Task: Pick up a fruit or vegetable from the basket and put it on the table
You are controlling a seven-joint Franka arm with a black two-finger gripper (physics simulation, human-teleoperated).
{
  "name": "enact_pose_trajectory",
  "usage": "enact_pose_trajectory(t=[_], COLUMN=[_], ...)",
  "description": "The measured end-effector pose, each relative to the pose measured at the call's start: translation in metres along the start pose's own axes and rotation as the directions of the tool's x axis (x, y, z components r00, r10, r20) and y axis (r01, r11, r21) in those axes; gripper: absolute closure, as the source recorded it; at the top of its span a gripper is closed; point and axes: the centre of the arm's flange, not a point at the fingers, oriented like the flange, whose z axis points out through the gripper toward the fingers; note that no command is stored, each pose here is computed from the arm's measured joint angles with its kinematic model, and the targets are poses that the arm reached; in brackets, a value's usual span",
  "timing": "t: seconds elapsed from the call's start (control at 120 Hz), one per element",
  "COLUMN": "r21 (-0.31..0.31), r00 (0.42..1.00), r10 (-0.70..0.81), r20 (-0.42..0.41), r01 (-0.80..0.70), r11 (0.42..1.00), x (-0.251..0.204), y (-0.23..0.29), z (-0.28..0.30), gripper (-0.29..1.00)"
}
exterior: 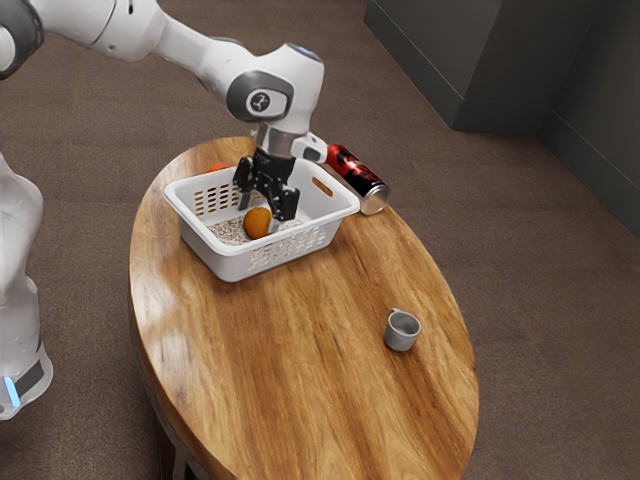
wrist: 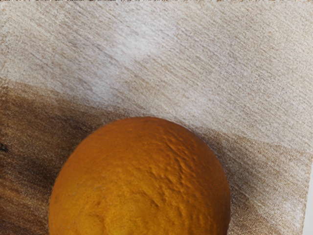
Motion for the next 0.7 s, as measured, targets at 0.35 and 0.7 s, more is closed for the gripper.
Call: enact_pose_trajectory(t=[0.35, 0.7], r21=[0.004, 0.008], r00=[1.000, 0.999], r10=[-0.016, -0.036], r20=[-0.008, -0.014], r01=[0.016, 0.036], r11=[1.000, 0.999], x=[0.004, 0.005], y=[0.002, 0.005], z=[0.012, 0.013], gripper=[0.12, 0.41])
